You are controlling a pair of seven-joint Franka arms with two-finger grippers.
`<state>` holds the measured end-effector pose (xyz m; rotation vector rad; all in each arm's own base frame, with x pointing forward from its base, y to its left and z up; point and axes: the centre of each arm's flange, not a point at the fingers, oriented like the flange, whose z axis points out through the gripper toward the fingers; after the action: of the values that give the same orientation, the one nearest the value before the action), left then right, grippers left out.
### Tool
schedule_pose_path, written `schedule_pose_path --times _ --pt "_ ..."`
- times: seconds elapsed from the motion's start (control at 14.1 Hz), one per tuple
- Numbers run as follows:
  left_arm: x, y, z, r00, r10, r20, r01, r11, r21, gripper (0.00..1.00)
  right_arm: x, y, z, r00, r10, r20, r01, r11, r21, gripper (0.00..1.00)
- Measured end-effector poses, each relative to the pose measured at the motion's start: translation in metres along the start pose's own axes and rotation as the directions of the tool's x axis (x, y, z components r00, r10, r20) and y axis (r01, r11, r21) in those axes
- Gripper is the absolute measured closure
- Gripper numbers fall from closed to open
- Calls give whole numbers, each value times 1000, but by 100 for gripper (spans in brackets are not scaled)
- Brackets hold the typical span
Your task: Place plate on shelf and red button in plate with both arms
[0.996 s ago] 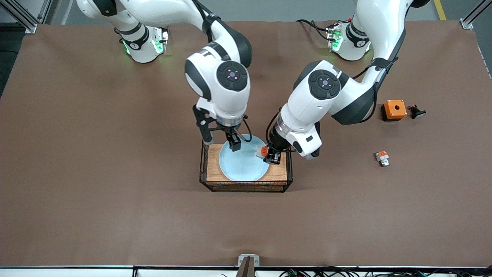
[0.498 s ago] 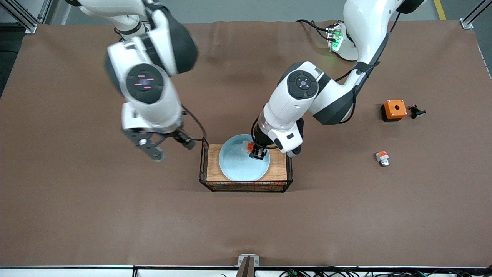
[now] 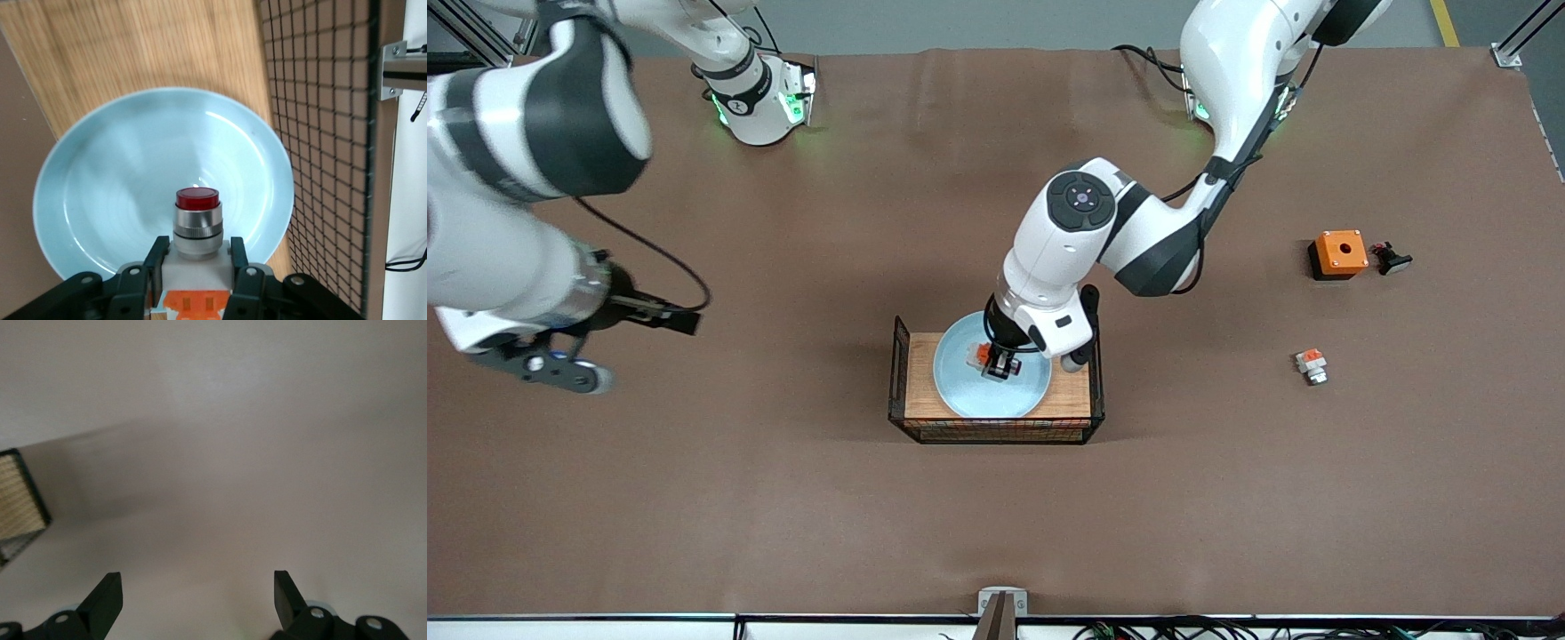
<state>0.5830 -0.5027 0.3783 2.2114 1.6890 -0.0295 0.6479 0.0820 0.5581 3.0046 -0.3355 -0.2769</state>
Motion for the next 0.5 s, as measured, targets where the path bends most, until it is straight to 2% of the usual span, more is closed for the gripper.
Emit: schedule_pose_path --times 0.28,0.5 --pt "5 -3 22 1000 -4 -5 4 1000 11 59 8 74 -1 998 -68 16 68 997 25 0" --pt "8 -6 32 1000 -7 -10 7 1000 22 59 -7 84 -3 997 -79 13 78 996 32 0"
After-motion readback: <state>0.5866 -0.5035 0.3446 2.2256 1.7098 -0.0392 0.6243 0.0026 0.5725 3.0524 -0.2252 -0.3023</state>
